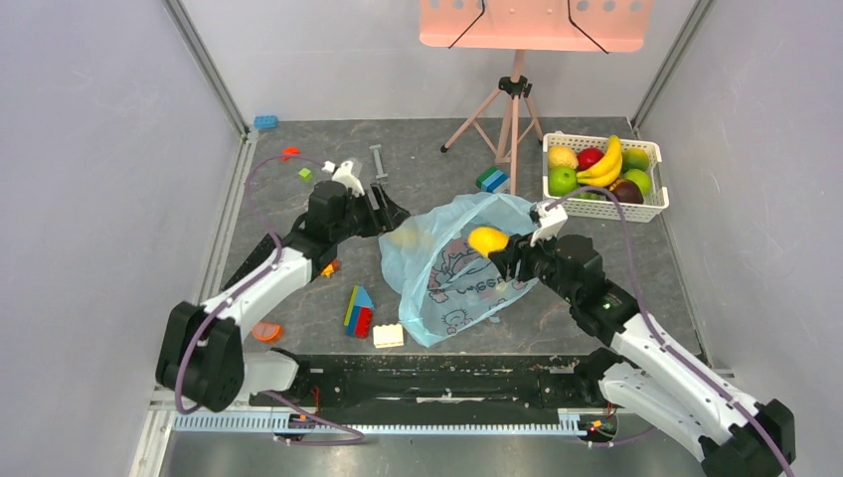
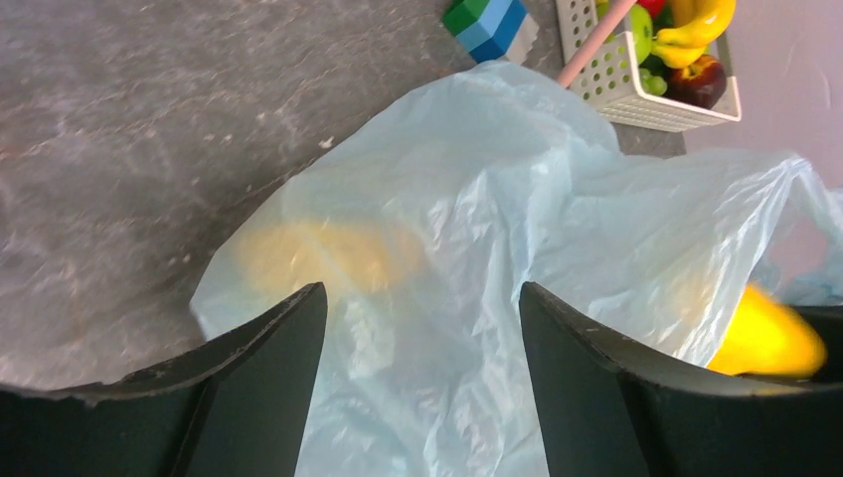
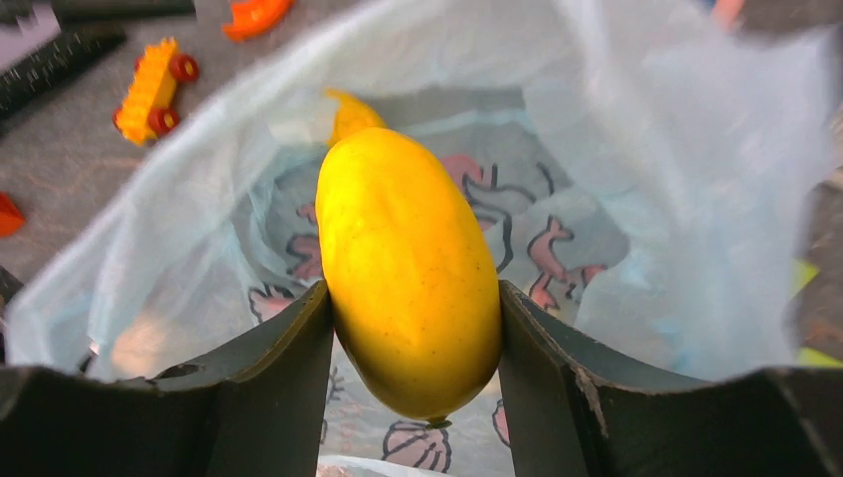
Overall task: Take the fake fruits out of the plastic bag
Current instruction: Take out the fake fruit from the plastic bag, then place the fake fruit in the bin.
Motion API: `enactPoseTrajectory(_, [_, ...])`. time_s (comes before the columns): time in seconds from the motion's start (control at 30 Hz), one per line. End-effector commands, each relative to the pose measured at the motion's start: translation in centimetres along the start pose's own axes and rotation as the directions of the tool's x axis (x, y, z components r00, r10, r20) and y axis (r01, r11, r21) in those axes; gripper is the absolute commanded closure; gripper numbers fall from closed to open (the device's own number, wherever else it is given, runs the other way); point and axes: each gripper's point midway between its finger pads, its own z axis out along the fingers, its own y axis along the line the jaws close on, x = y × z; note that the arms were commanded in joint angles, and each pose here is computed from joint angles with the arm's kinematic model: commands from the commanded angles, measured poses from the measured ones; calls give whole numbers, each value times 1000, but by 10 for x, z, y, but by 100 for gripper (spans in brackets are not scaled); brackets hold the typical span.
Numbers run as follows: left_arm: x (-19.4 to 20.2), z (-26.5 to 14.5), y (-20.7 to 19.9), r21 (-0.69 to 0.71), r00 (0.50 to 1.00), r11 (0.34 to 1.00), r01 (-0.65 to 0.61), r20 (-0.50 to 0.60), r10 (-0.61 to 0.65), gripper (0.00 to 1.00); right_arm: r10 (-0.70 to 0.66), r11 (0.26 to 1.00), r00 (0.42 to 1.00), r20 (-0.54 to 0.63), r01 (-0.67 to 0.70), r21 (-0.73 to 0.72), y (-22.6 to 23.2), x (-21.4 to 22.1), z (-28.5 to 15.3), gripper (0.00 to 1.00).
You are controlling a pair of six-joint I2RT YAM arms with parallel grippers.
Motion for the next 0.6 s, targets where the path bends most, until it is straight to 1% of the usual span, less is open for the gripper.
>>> enactPoseTrajectory(0.0, [13,-24,17,-81,1000,997,-11,10,12,22,-12,996,993,120,1,90,-2,-74,-26,63])
enactPoseTrajectory(0.03, [13,-29,18,-83,1000,996,-12,21,14,21,-18,993,993,120,4,118,-5,-84,-29,63])
enactPoseTrajectory(0.07, [20,-33,21,-98,1000,995,-7,1,7,21,-24,990,993,118,7,141,-7,-92,-30,63])
enactPoseTrajectory(0.13, [26,-40,21,-87,1000,996,4,-3,-4,21,-36,983,992,118,14,185,-12,-106,-32,63])
enactPoseTrajectory(0.23, [33,-48,22,-91,1000,996,5,-10,-6,21,-50,975,991,127,22,219,-15,-125,-35,63])
enactPoseTrajectory(0.57, [31,-68,16,-87,1000,996,-25,-17,24,21,-84,911,978,190,-2,412,-48,-184,-59,64])
